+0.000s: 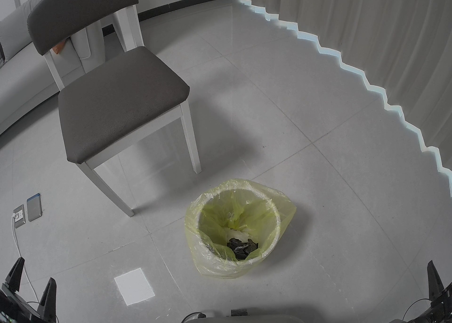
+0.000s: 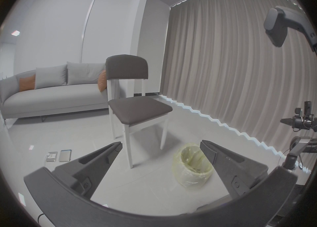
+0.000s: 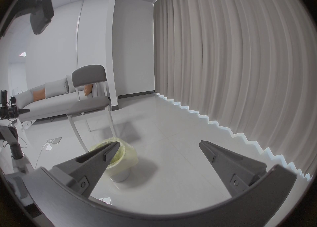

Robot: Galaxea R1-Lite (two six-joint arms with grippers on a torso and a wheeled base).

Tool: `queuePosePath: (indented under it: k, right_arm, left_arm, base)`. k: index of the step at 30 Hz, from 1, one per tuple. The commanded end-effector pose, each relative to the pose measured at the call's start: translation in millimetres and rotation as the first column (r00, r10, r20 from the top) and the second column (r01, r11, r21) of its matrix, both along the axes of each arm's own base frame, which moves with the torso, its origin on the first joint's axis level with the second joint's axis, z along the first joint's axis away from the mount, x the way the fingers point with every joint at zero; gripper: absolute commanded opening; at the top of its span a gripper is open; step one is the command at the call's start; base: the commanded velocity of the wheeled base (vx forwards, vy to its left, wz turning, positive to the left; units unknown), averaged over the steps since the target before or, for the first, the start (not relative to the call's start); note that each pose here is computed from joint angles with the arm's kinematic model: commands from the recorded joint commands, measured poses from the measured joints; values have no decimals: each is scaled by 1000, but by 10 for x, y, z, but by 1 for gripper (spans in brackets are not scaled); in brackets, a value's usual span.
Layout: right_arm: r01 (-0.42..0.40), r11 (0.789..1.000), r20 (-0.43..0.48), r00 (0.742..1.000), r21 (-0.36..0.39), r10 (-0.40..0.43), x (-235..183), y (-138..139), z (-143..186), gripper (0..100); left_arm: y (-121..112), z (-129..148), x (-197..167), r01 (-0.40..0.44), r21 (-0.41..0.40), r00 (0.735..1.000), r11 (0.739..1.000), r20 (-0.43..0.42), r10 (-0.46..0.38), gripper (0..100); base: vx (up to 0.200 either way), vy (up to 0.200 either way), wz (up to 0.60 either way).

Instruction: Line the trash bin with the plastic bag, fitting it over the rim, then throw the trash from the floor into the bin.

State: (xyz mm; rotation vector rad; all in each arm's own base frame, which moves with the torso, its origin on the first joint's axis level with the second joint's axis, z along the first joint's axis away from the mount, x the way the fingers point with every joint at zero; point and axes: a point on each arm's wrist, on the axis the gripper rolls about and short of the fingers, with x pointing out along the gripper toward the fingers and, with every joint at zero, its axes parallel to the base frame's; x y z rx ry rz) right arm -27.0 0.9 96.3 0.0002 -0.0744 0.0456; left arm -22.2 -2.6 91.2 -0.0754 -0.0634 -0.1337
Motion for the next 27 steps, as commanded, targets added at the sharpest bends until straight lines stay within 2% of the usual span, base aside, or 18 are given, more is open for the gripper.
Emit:
queuePosePath:
  k: [1, 5, 10, 13, 19, 21, 22, 24, 27]
  right_arm:
    - [9, 1000, -33, 999, -6, -9, 46, -1, -158, 100]
    - [5, 1000, -34, 999, -19, -5, 46, 0, -160, 100]
    - [14, 1000, -33, 999, -7, -14, 46, -2, -158, 100]
    - [108, 994, -84, 990, -15, -109, 47, -23, -210, 100]
    - [93, 996, -83, 992, -4, -93, 47, -19, -208, 100]
    - [91, 996, -85, 992, -4, -91, 49, -19, -208, 100]
    - [91, 996, -85, 992, -4, -91, 49, -19, -208, 100]
    - [87, 996, -82, 993, 4, -86, 50, -19, -203, 100]
    - [81, 997, -81, 994, 7, -80, 49, -17, -203, 100]
  left_arm:
    - [8, -88, -9, -56, -17, 998, 998, -3, 56, 100]
    - [18, -90, -8, -102, -3, 995, 995, -3, 102, 100]
    - [18, -95, -8, -103, 14, 995, 995, -5, 103, 100]
    - [20, -93, -8, -110, 9, 994, 994, -4, 110, 100]
    - [33, -91, -8, -162, -10, 987, 987, -5, 162, 100]
    - [40, -90, -8, -187, -88, 982, 978, -14, 187, 100]
    - [40, -88, -9, -188, -93, 982, 978, -13, 188, 100]
    - [40, -87, -9, -178, -204, 984, 963, -25, 177, 100]
    - [39, -81, -11, -165, -292, 986, 942, -35, 162, 100]
  base:
    - [0, 0, 0]
    - [0, 0, 0]
    - [0, 0, 0]
    - [0, 0, 0]
    - [0, 0, 0]
    - [0, 0, 0]
    - [0, 0, 0]
    - [0, 0, 0]
    - [0, 0, 0]
